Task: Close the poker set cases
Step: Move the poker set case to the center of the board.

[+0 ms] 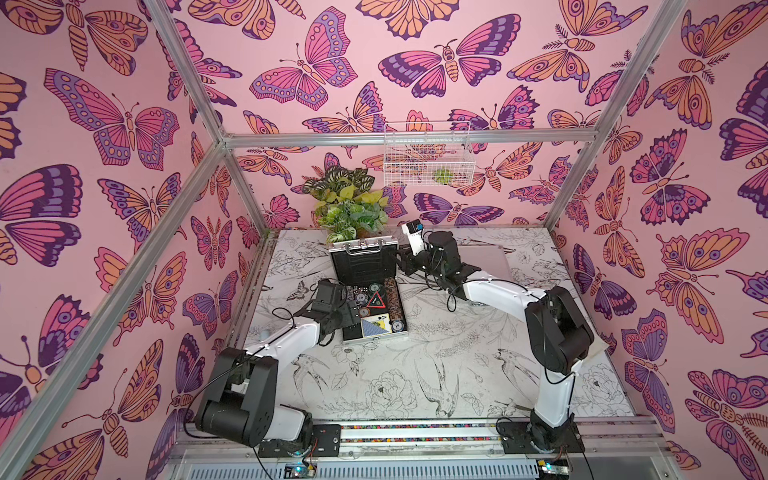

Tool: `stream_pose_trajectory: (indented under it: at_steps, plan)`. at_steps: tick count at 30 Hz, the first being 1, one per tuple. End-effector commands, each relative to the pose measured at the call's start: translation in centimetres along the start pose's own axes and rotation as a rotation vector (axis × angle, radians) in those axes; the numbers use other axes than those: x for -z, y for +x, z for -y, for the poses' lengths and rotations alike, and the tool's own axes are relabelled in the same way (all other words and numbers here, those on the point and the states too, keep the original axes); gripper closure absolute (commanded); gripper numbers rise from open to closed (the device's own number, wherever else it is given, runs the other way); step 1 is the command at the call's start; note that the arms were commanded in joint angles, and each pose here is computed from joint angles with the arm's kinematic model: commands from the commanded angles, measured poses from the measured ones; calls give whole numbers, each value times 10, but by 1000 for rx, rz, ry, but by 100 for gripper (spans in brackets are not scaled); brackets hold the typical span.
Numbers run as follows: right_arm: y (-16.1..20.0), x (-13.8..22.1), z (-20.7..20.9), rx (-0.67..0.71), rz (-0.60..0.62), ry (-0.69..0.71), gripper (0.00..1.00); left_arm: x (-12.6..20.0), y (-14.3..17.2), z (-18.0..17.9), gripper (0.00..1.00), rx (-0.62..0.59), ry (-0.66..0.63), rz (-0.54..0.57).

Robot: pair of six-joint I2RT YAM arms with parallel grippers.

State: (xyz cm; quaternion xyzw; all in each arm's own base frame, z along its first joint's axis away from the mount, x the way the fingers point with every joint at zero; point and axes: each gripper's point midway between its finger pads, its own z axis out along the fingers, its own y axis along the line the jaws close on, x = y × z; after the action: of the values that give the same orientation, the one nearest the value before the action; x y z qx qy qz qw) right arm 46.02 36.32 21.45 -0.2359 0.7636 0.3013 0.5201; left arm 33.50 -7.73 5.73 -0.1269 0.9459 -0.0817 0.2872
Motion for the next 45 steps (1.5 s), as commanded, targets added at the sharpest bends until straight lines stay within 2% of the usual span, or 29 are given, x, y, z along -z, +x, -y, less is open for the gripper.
stream_pose_trajectory:
  at_steps: [1,8,18,28,45]
  plan:
    - [-16,-5,3,14,59,35,58,-5,7,-4,0,1,2,-24]
    - [-22,-10,2,23,94,26,78,-5,7,-3,0,0,5,-21]
    - [-22,-10,9,57,112,75,97,-6,15,-7,0,5,1,-37]
    - [-25,8,24,119,139,184,100,-10,16,-1,0,11,26,-48]
    - [-30,61,85,153,169,402,100,-12,6,55,0,-62,164,-44]
